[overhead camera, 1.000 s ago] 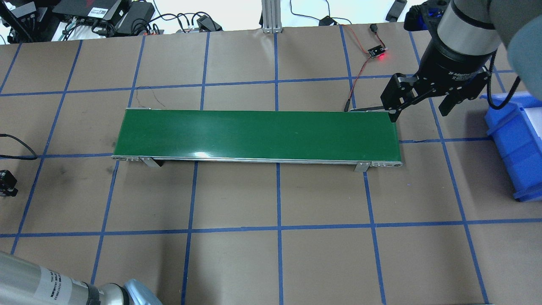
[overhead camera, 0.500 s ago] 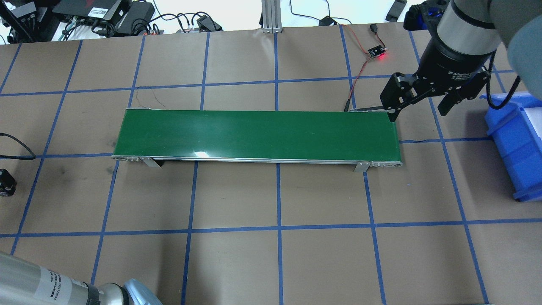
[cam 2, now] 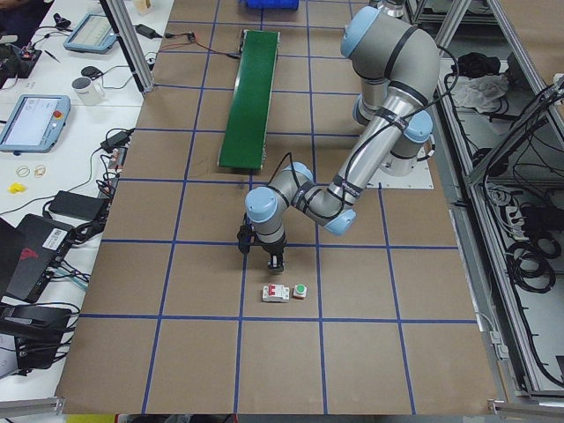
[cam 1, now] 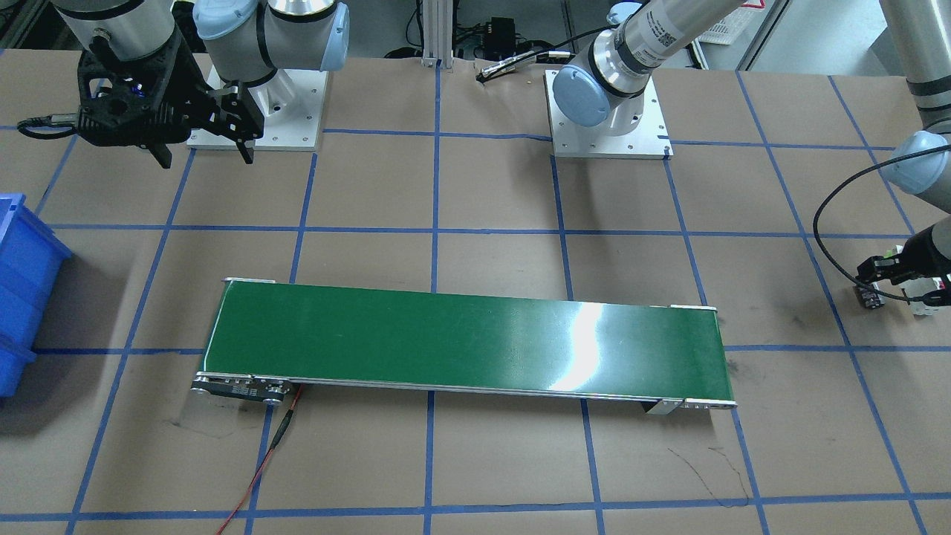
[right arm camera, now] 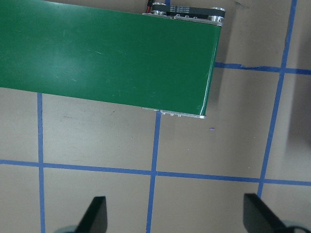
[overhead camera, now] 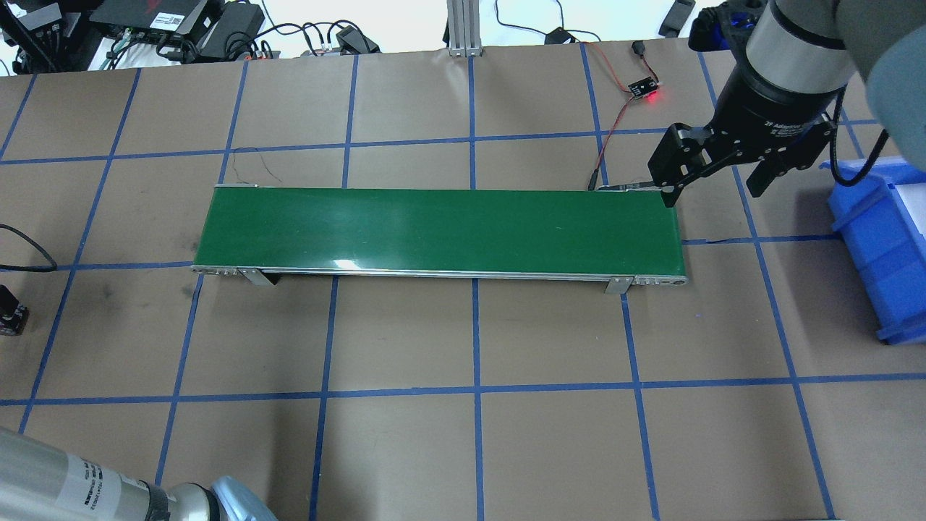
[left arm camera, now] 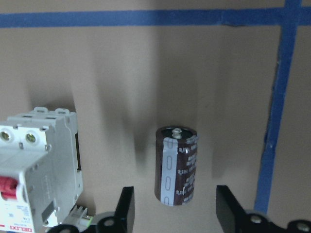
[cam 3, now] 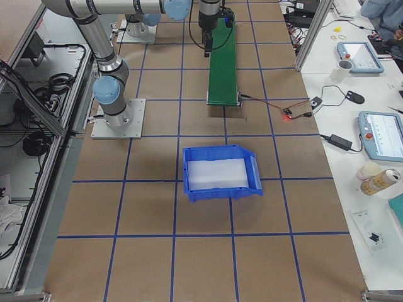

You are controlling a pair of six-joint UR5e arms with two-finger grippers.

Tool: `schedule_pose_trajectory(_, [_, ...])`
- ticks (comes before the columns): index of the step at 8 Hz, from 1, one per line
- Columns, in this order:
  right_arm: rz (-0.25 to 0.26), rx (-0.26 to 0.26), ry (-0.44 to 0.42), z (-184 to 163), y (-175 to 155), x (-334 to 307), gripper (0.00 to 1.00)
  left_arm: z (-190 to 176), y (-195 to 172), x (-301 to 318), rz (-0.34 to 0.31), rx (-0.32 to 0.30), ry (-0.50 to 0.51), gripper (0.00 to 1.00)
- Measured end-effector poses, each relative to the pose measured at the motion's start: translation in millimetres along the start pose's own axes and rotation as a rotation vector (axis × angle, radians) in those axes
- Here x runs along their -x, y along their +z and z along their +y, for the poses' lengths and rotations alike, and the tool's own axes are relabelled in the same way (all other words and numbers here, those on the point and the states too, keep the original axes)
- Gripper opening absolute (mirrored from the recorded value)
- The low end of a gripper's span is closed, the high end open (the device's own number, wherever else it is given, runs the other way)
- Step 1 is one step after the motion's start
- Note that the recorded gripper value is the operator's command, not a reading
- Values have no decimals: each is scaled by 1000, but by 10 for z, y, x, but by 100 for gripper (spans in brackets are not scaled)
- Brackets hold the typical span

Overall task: Move capacitor from left to right
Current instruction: 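Grasp the brown capacitor with the left gripper and lift it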

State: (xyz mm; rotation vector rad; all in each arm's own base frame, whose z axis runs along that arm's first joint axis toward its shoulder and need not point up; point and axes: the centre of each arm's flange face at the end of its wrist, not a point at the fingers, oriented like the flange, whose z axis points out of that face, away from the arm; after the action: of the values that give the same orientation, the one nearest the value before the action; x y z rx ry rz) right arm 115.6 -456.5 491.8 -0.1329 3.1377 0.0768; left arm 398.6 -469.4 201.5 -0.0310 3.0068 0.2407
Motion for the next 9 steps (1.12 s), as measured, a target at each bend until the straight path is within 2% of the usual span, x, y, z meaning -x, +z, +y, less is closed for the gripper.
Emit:
schedule_pose_trajectory(2, [0,1,0,0,1,-3,100,-47,92,22,-10,-13,-5,64])
schedule_pose_trajectory(3, [0,2,0,0,2,-5,100,-66,130,30,-14,-18,-8,56])
schedule_pose_trajectory(5, [0,3,1,2,3,-3,100,-80,163,33,-14,-21,-15,22])
schedule_pose_trajectory(6, [0,2,1,3,1,-1,100,-83,173,31,-12,-21,-16,0])
schedule_pose_trajectory(9, [0,4,0,4,3,0,100,-82,180,20,-5,-16,-8,0])
